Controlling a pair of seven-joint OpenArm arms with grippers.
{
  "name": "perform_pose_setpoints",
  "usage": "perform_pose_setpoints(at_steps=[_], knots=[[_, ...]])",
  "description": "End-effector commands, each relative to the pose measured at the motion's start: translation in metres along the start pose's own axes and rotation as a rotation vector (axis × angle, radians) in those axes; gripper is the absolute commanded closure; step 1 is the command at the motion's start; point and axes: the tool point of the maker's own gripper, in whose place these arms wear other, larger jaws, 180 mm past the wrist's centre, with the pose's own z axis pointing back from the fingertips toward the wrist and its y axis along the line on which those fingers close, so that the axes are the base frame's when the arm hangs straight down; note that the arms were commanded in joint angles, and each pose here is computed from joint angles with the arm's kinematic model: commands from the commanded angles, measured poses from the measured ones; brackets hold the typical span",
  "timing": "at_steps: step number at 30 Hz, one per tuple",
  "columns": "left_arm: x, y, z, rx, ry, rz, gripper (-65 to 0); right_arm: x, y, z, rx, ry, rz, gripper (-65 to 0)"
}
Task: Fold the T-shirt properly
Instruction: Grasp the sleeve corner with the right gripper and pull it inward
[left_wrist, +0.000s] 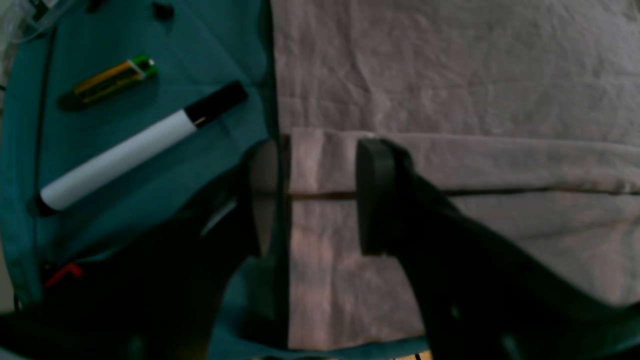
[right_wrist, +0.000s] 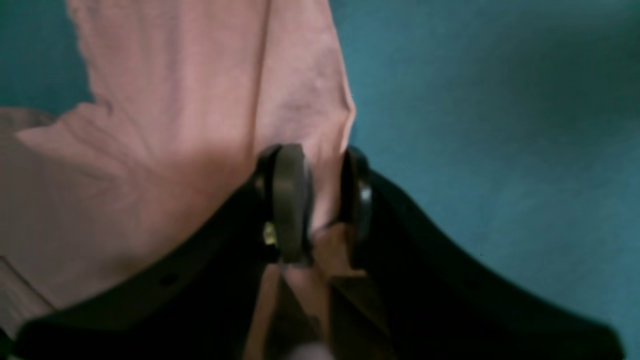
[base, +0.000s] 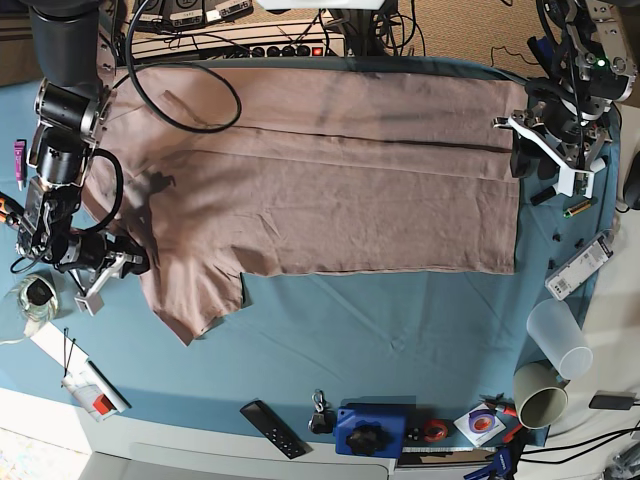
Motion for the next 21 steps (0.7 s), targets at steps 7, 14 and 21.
perform_pose_setpoints(at_steps=[7,14,21], knots=[[0.01,0.0,0.003,-0.003,-0.038,-0.011,-26.4,-0.047,-0.014,0.006,-0.002,0.141,-0.013,0.0],[0.01,0.0,0.003,-0.003,-0.037,-0.011,-26.4,-0.066,-0.003,0.026,0.089,0.108,0.004,0.0],[0.01,0.0,0.003,-0.003,-0.037,-0.01,-26.4,-0.07,0.008,0.066,0.067,-0.014,0.122,0.0]])
